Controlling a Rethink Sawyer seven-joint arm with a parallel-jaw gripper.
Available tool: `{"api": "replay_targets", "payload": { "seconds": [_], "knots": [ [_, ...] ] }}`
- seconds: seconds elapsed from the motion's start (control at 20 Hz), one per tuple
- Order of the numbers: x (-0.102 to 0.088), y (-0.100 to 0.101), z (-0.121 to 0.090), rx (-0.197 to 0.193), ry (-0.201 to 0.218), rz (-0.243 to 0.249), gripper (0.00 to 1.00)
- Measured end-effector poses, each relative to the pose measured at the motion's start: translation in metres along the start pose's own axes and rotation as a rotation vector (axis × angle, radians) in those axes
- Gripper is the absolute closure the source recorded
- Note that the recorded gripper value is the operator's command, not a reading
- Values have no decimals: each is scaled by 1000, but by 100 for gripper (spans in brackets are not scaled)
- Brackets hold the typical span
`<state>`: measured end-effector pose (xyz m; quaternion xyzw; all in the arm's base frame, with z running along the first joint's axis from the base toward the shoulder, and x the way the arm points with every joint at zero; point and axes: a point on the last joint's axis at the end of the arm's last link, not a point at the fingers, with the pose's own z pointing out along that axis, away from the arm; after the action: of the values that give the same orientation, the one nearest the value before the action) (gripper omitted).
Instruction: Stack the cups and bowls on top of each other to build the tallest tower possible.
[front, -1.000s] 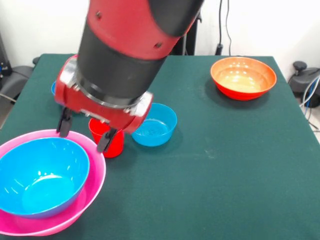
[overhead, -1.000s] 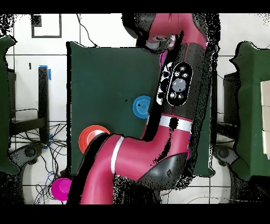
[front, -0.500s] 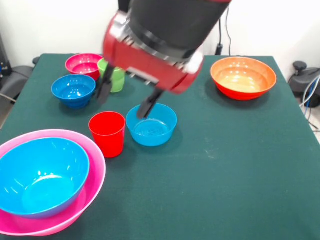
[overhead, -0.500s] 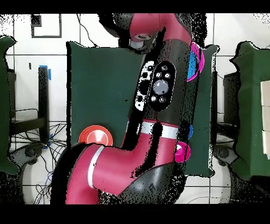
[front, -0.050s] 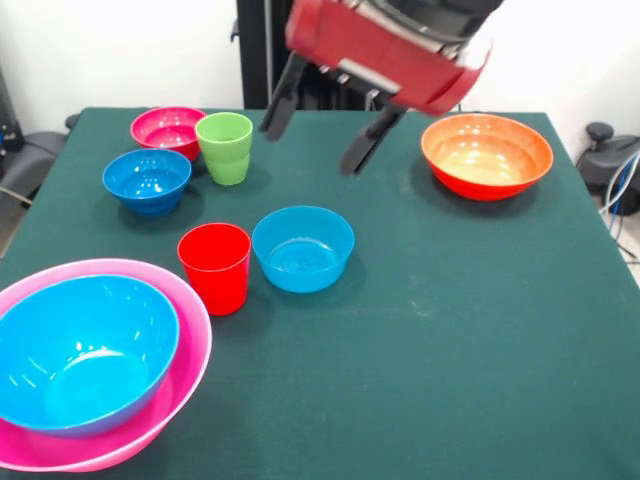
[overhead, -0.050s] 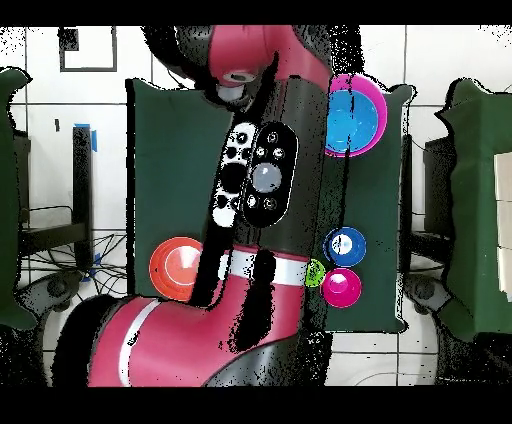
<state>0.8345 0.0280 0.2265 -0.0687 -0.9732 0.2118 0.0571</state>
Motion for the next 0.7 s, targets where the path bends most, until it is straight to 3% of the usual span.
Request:
{"api": "replay_targets", "payload": {
  "seconds": [0.25,0.7],
  "knots": [
    [27,21,-7,29,21,-12,0],
    [48,41,-1,66,4,30,0]
  ]
}}
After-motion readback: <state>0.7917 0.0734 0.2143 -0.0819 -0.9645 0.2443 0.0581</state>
